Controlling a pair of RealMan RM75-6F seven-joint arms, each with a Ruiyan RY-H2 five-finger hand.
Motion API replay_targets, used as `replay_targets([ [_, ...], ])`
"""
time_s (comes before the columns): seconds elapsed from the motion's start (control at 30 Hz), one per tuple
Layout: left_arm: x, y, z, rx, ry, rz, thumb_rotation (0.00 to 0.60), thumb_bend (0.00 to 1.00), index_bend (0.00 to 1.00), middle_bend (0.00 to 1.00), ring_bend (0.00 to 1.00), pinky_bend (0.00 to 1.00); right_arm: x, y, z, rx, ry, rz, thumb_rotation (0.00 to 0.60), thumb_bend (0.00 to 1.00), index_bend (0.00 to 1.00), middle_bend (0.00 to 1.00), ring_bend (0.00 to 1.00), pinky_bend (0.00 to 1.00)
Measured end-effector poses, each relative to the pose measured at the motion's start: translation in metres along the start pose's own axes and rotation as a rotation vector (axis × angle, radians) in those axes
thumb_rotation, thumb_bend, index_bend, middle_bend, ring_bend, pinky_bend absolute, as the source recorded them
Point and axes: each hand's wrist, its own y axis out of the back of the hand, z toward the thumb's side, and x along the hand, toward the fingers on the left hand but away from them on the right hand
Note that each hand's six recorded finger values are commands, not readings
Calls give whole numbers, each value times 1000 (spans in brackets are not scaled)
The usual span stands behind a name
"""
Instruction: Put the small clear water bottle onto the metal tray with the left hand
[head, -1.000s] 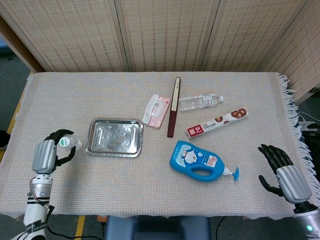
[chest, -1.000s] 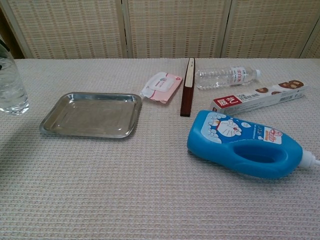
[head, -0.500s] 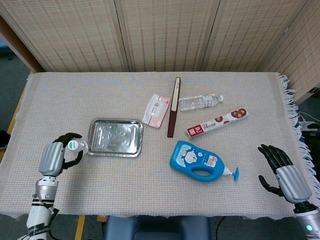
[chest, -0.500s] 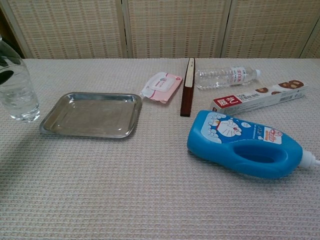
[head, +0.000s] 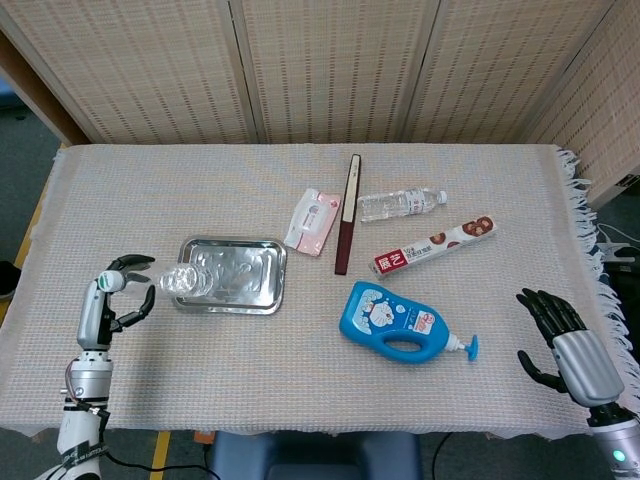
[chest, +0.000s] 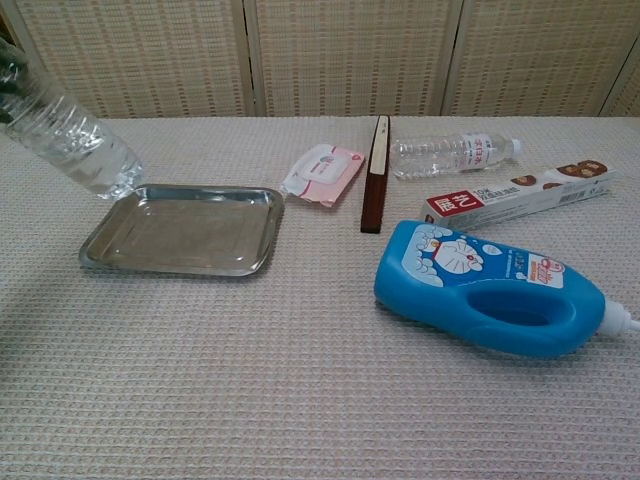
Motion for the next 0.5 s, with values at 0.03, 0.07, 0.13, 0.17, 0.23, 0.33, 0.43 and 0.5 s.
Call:
replay_targets([
  [0.03, 0, 0, 0, 67, -10, 9, 600, 586, 546, 577, 540, 656, 0, 0, 0, 0, 0, -1, 600, 151, 69, 31, 0, 90],
  [0.07, 0, 0, -1, 127, -16, 16, 600, 586, 546, 577, 540, 656, 0, 0, 0, 0, -1, -1, 600, 151, 69, 31, 0, 90],
  [0.13, 1, -1, -1, 288, -25, 26, 600, 586, 547, 576, 540, 656, 0, -1, 0, 0, -2, 2, 600, 151, 69, 31, 0, 90],
  [0.17, 1, -2, -1, 360, -27, 29, 600, 586, 546, 575, 540, 655, 0, -1, 0, -1, -2, 3, 600, 151, 69, 31, 0, 90],
  [0.23, 2, -5, 0, 519, -33, 34, 600, 585, 545, 573, 540, 655, 0, 0, 0, 0, 0, 2, 600, 151, 68, 31, 0, 90],
  [0.33, 5, -11, 2, 674, -42, 35, 600, 586, 540, 567, 537, 650, 0, -1, 0, 1, -2, 4, 600, 151, 69, 31, 0, 90],
  [0.43, 9, -19, 4, 720, -49, 25, 600, 589, 529, 554, 528, 643, 0, -1, 0, 2, 0, 4, 600, 153, 69, 31, 0, 90],
  [0.5, 13, -25, 6, 697, -52, 12, 600, 589, 526, 551, 525, 643, -1, -1, -1, 2, -2, 3, 600, 153, 69, 31, 0, 90],
])
